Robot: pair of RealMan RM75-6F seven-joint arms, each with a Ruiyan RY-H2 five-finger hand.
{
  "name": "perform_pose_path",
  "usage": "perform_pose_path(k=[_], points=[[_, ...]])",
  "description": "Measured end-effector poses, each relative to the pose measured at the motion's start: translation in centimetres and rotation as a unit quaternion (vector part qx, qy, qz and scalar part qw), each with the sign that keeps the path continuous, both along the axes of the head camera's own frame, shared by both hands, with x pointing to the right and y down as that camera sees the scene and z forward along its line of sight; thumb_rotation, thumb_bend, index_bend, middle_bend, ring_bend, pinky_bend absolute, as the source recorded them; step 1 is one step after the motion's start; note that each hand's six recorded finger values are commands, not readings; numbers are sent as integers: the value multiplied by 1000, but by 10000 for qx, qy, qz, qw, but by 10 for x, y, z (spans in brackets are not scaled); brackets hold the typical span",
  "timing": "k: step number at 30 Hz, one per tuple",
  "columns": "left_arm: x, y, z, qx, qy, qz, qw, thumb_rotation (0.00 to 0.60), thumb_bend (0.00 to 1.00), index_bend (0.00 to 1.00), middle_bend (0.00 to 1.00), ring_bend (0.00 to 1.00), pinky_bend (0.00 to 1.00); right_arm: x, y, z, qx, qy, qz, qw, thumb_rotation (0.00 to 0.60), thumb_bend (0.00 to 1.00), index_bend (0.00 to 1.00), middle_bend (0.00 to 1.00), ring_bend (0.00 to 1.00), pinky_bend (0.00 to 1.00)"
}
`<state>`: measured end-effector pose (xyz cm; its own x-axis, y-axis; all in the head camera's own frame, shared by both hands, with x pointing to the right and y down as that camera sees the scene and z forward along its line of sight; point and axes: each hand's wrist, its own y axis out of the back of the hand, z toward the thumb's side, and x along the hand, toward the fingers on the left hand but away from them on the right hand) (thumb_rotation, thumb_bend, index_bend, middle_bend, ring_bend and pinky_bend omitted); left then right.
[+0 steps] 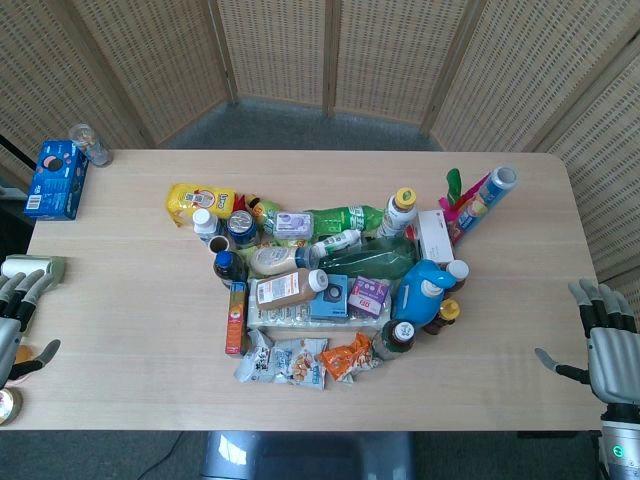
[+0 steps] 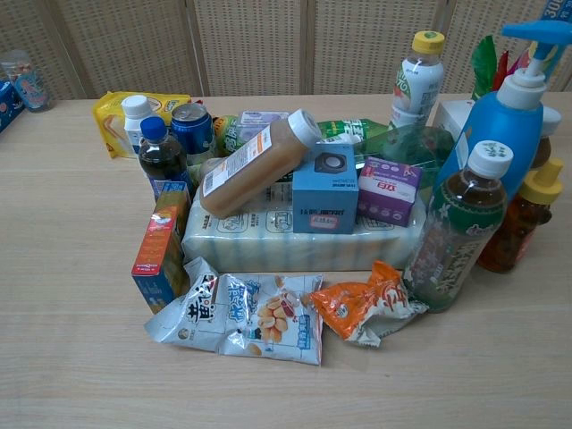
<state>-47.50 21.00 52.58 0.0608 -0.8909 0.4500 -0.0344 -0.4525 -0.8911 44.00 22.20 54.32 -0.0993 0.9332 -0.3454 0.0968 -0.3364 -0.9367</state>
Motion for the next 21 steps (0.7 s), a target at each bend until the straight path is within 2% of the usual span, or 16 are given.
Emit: perform_pose_path(k=[6,12,17,21], points=[[0,1,5,-114,-29,28,9999,600,329,0,0,0,0,-2,0,4,-46,-42,-19,10000,498,35,0,0,0,0],[6,-4,8,-180,-78,320,9993,600,329,0,0,0,0,-1,3,4,-25,-81,15,10000,497,35,0,0,0,0],[20,-15,21,-285,-193,1000,9944,600,329,0,0,0,0,1,5,2,14,-75,46,10000,499,35,0,0,0,0],[37,-23,41,-350,-282,1708,9843,600,331,0,0,0,0,1,6,0,24,-58,67,10000,495,36,0,0,0,0]])
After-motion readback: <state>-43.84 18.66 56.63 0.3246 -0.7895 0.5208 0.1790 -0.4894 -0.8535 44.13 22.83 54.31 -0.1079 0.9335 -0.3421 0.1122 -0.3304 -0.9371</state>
